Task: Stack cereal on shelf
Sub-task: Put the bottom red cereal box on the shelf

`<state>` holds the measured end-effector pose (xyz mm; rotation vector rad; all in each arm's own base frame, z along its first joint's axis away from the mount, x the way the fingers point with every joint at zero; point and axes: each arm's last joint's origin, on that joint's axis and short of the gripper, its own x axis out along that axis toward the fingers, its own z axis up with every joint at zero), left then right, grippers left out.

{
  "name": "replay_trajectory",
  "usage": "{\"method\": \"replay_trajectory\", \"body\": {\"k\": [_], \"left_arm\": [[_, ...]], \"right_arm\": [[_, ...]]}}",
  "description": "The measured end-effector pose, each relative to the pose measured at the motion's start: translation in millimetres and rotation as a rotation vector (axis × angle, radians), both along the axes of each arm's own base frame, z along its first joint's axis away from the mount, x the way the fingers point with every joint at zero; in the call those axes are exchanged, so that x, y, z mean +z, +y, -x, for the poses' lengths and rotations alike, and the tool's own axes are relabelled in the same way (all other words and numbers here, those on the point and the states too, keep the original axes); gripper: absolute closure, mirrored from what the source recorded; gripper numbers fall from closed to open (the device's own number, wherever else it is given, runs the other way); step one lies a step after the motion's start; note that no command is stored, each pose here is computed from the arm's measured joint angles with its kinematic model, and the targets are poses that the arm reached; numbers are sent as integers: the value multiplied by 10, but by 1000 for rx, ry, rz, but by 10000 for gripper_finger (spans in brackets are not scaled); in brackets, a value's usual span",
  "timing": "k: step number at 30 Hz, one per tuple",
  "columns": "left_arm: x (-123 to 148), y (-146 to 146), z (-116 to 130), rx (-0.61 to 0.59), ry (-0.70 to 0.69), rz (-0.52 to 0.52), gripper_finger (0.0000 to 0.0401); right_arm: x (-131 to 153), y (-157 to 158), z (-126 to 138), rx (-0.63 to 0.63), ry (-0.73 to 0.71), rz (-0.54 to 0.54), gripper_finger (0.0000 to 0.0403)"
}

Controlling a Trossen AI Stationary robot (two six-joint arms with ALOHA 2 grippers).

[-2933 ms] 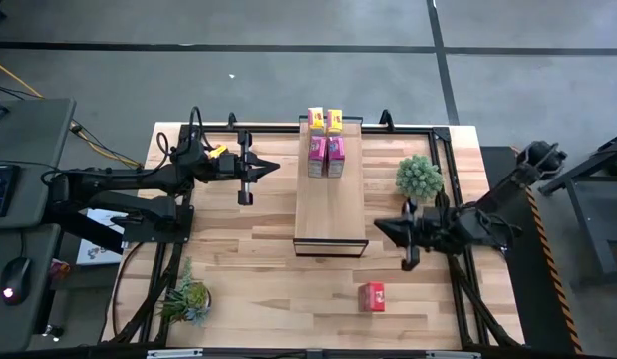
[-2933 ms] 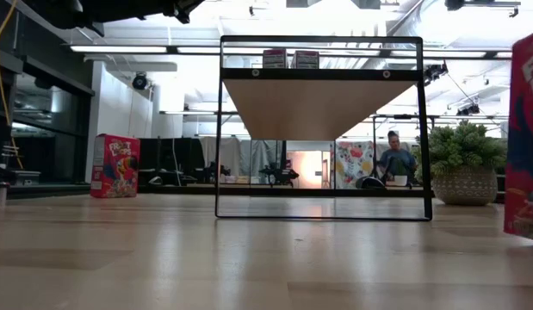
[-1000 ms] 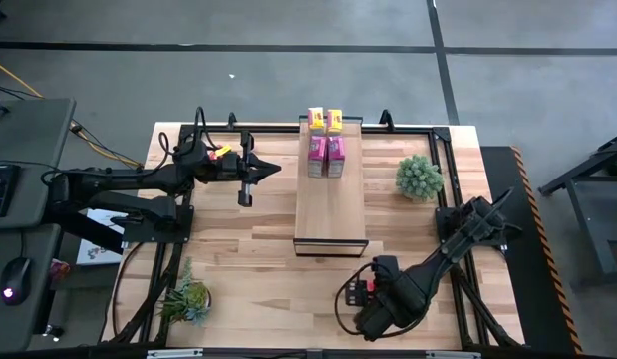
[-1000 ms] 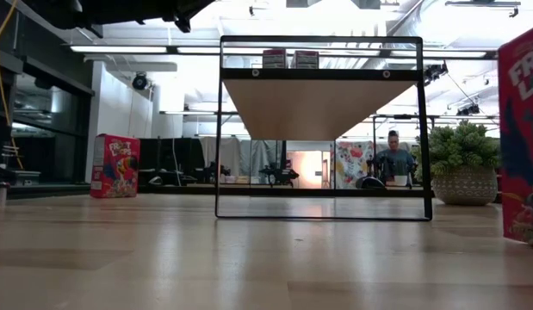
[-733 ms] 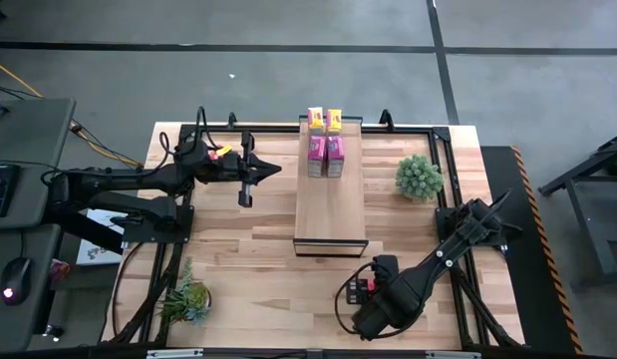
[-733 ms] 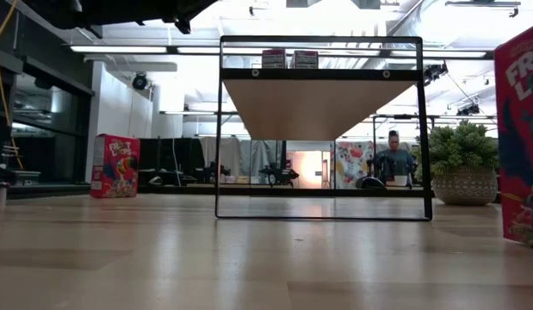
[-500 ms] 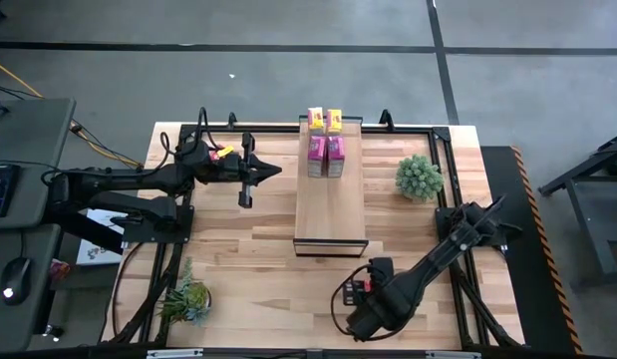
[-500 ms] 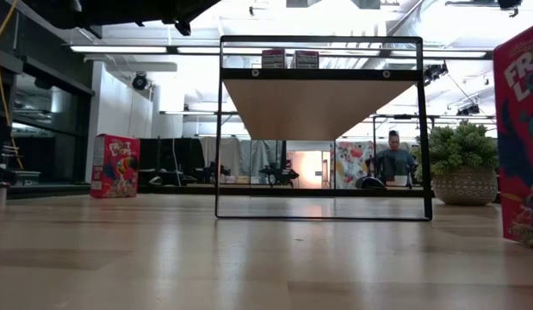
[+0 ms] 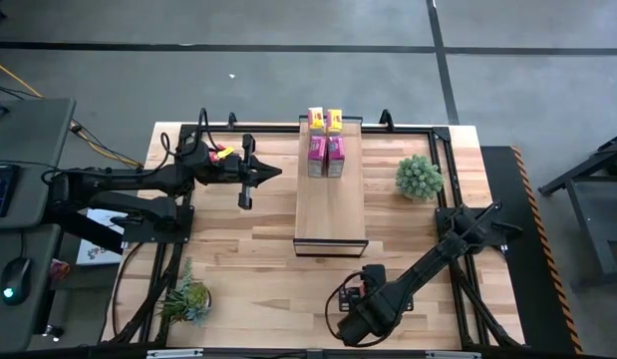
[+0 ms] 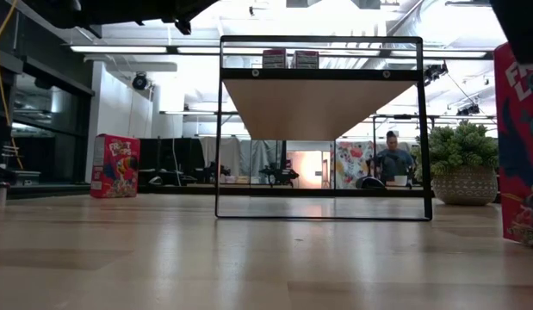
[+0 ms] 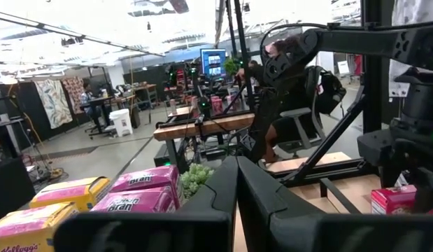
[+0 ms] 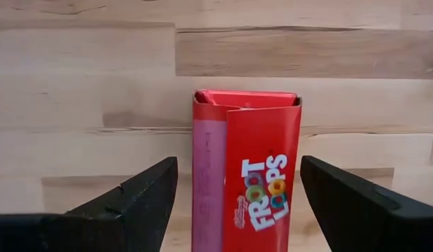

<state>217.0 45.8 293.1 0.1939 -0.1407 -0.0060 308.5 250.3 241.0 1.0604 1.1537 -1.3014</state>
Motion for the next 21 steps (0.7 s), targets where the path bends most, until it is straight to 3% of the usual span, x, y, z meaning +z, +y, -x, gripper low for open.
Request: {"method": "replay_trajectory", "body": {"k": [15,21], "left_arm": [[7,0,0,0,-5,-3,401],[8,0,1,0,-7,-3,401]], "right_arm": [[-172,4,-59,9,28,58,109],[-172,-14,-74,10,31,56,141]]}}
